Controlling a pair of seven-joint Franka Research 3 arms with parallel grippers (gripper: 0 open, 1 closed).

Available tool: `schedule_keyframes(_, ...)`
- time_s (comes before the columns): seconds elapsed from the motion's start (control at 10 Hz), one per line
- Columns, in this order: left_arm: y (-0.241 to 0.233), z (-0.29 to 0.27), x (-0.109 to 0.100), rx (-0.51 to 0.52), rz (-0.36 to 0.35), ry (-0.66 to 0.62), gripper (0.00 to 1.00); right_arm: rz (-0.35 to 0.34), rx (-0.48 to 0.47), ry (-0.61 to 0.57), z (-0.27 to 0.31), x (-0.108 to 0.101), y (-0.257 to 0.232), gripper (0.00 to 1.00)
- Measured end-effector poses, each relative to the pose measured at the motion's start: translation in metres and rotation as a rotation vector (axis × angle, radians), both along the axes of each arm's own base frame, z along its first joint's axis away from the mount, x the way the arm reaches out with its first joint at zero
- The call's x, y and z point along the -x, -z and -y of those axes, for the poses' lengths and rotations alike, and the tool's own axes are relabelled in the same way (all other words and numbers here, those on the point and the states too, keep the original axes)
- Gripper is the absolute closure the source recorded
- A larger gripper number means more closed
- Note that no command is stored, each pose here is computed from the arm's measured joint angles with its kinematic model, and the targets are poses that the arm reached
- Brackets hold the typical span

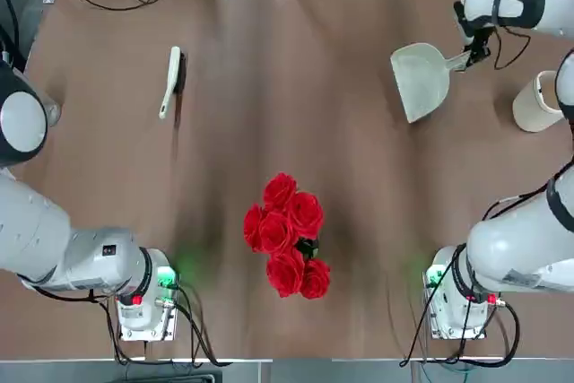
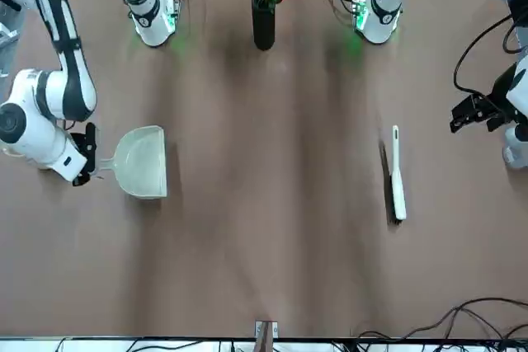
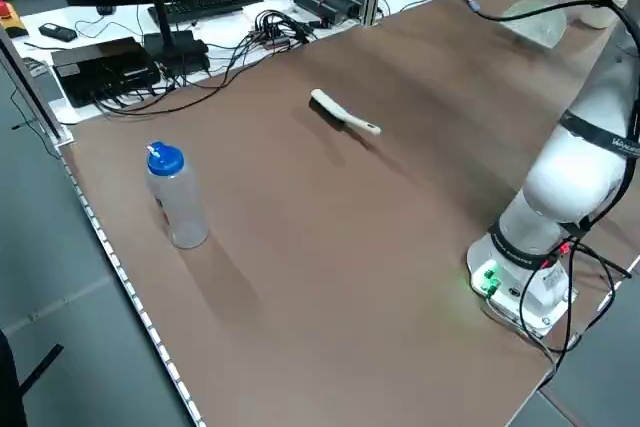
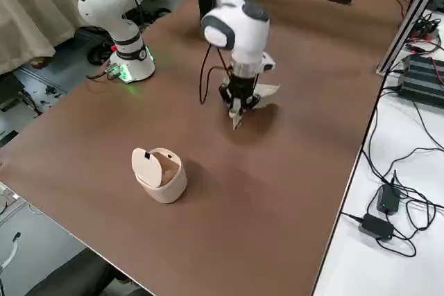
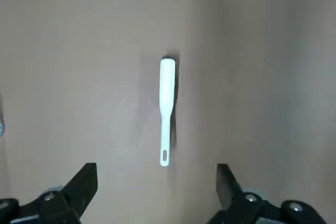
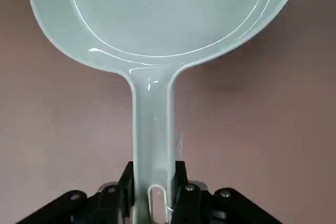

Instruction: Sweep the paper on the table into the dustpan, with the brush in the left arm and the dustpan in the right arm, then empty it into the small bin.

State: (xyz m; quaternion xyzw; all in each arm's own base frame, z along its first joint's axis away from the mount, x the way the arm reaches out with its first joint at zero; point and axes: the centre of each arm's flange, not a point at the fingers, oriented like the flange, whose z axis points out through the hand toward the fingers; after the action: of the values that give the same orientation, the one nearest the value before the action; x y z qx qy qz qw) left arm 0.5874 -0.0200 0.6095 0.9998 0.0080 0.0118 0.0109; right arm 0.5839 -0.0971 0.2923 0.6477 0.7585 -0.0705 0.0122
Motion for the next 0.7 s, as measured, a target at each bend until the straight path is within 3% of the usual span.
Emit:
schedule_keyframes(0.3, 0.007, -0.002, -0.003, 0.000, -0.011, -0.003, 0.00, -0.008, -0.013, -0.005, 0.006, 0.009, 0.040, 0.67)
schedule_keyframes(0.7, 0.009, -0.002, -0.004, 0.001, -0.015, -0.003, 0.00, -0.001, -0.028, 0.007, 0.005, 0.014, 0.046, 0.65)
